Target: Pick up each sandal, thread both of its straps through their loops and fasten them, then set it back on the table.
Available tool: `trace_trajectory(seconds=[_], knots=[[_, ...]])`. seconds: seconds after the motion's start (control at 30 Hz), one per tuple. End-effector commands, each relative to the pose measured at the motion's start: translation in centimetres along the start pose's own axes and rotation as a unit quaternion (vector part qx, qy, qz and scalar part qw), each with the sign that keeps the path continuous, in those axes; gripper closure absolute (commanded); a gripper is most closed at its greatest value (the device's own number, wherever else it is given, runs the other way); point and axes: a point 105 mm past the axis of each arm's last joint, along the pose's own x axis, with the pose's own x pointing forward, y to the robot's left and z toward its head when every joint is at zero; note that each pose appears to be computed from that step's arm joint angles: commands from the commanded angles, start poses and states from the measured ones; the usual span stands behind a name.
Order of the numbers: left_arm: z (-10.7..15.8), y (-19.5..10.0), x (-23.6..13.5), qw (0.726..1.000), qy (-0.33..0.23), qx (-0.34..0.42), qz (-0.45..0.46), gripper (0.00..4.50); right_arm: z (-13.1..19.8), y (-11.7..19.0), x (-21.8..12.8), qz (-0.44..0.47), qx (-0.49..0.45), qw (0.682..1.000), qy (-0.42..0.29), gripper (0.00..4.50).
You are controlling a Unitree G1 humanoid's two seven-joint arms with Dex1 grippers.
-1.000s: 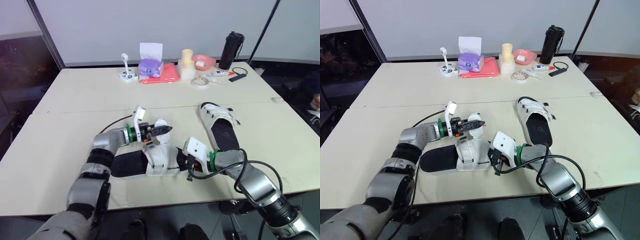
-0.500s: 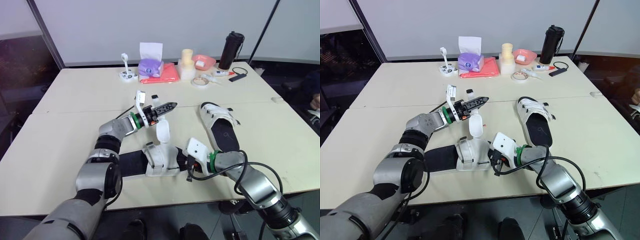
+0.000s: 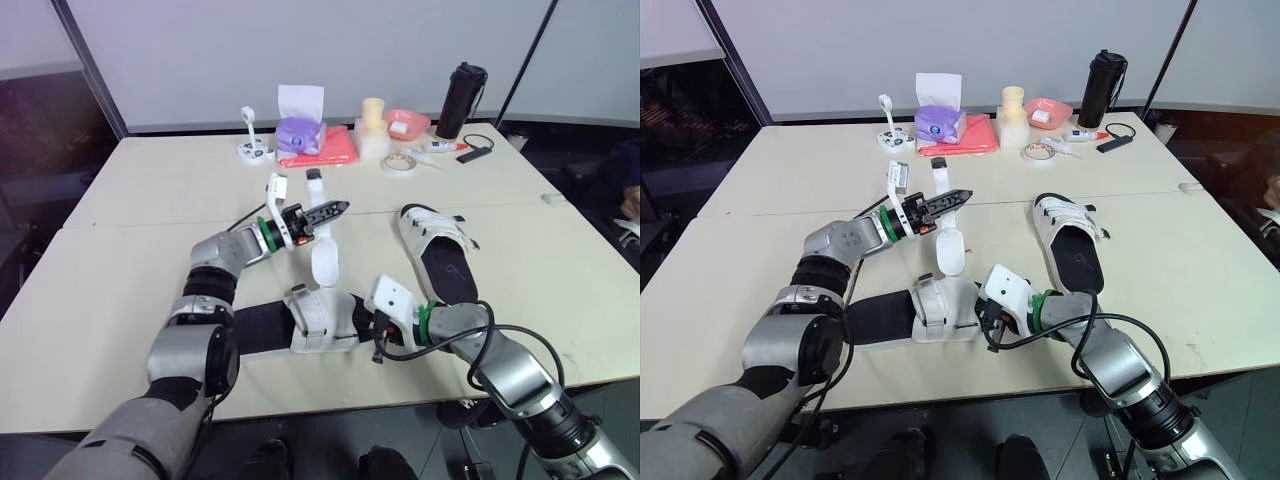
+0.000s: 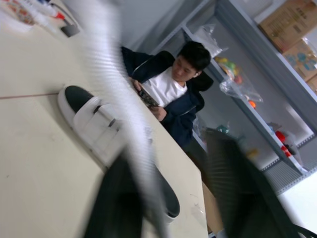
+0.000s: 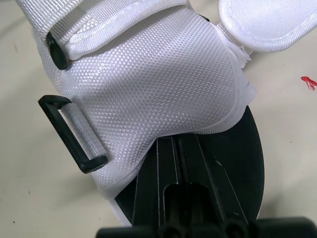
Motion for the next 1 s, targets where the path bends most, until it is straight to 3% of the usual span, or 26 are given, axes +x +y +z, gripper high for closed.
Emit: trace_trajectory(seconds=[0.03,0.2,0.4,0.7,1.0], knots=[[1.4,-2.6,0.6,0.997,0.009,0.055,-0.050,4.49,-1.1,0.5,0.3,0.008,0.013,1.000,0.021,4.50],[-1.3,-6.0,0.0,0.972,0.092,0.172,-0.132,4.49,-1.2,0.5,0.3,0.010,0.013,1.000,0.022,4.50],[-6.9,-9.3,-2.4,0.898,0.208,0.305,-0.239,4.49,-1.5,0.7,0.3,0.018,0.011,0.999,0.028,4.50],[-9.6,-12.3,-4.5,0.835,0.256,0.360,-0.328,4.49,-1.8,1.1,0.1,0.039,0.006,0.999,0.035,4.50],[-13.2,-11.4,-6.6,0.743,0.321,0.447,-0.380,4.49,-2.4,0.3,-0.1,0.048,0.003,0.998,0.046,4.50]])
